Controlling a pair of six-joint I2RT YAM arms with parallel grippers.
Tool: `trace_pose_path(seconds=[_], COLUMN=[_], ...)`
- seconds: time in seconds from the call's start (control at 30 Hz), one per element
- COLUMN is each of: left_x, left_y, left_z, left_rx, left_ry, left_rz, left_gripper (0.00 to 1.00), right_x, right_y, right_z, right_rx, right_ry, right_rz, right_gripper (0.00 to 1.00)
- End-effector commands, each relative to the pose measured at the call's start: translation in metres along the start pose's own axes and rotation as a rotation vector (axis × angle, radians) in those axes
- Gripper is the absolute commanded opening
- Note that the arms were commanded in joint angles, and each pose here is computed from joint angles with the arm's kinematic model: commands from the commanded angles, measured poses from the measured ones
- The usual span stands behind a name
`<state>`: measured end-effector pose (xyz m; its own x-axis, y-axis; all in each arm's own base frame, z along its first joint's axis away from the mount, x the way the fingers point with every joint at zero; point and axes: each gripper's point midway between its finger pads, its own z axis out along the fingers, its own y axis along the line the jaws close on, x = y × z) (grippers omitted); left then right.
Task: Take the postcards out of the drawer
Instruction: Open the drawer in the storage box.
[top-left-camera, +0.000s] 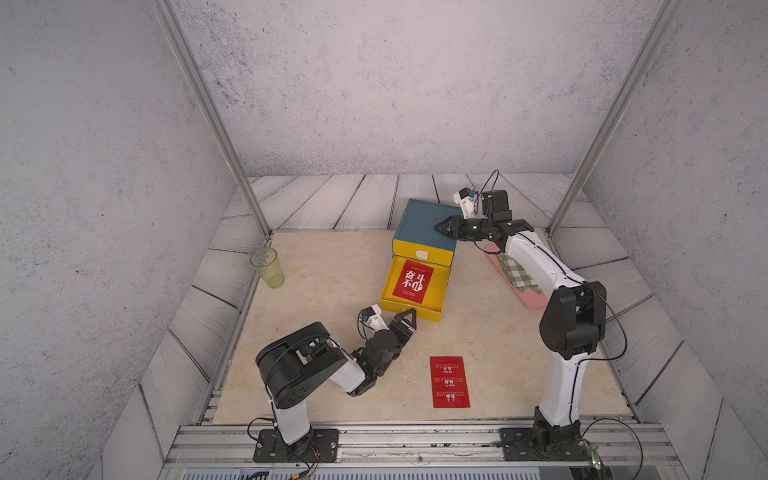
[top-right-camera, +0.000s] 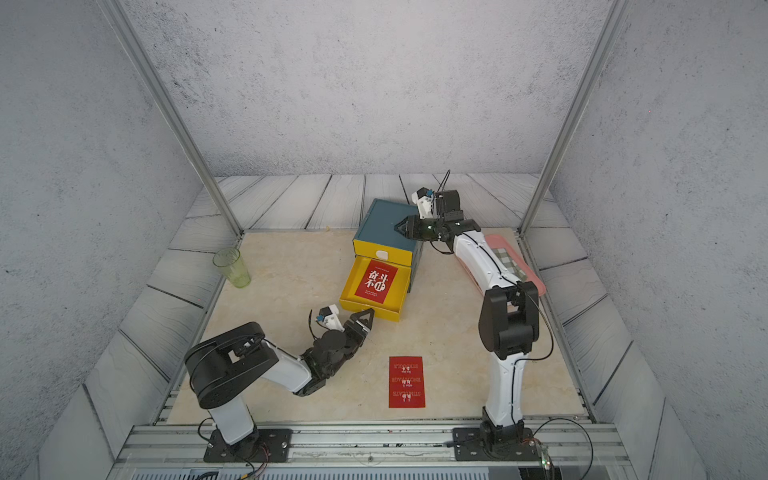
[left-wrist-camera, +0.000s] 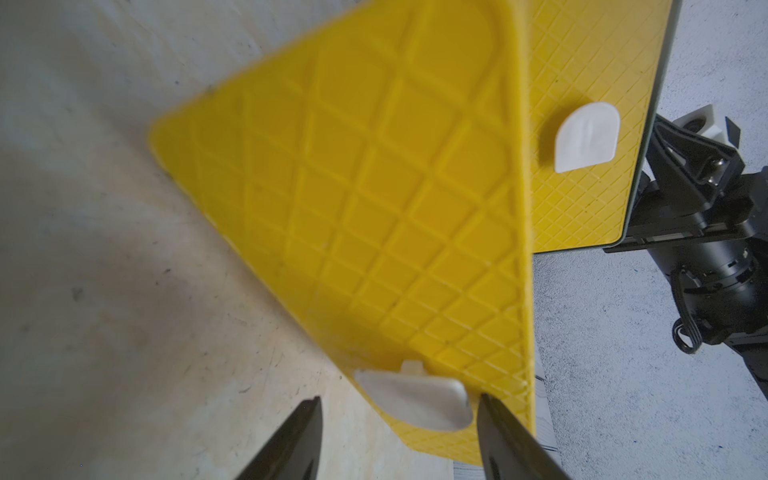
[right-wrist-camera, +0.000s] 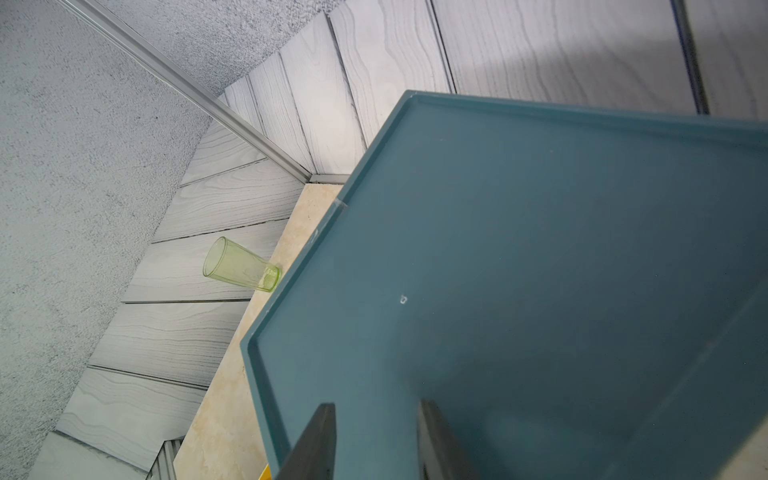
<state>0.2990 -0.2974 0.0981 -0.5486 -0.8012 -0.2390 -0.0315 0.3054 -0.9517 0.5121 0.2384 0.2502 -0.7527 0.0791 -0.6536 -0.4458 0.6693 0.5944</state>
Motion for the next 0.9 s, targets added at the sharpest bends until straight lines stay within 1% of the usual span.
trace_pose_path(seconds=[0.0,0.1,0.3,0.47,0.7,0.8,0.87], left_x=[-0.002,-0.001,0.0,-0.001,0.005,0.005,-0.002], left_y=[-0.002,-0.003,-0.01,-0.011,-0.021,-0.032,-0.043], left_z=[-0.001,-0.002,-0.007,-0.015,-0.029,-0.04,-0.052], left_rx=[0.005,0.003,-0.005,-0.032,-0.039,-0.038,-0.045], left_ry=[0.003,0.014,0.037,0.058,0.129,0.164,0.169], left_rz=[0.009,0.003,0.013,0.038,0.081,0.14,0.209], left_gripper=[0.68,0.71,0.75,0.77,0.77,0.77,0.77], right_x=[0.069,0.066,0.052,0.041,0.026,0.022,0.021], right_y=[-0.043,-0.041,-0.032,-0.026,-0.017,-0.012,-0.007], right_z=[0.013,0.011,0.001,-0.008,-0.027,-0.04,-0.052], right_rx=[0.129,0.13,0.137,0.156,0.194,0.228,0.249], right_ry=[0.204,0.196,0.164,0.14,0.1,0.084,0.076], right_rz=[0.157,0.153,0.132,0.108,0.071,0.056,0.042], right_gripper=[0.37,0.38,0.44,0.51,0.54,0.56,0.56])
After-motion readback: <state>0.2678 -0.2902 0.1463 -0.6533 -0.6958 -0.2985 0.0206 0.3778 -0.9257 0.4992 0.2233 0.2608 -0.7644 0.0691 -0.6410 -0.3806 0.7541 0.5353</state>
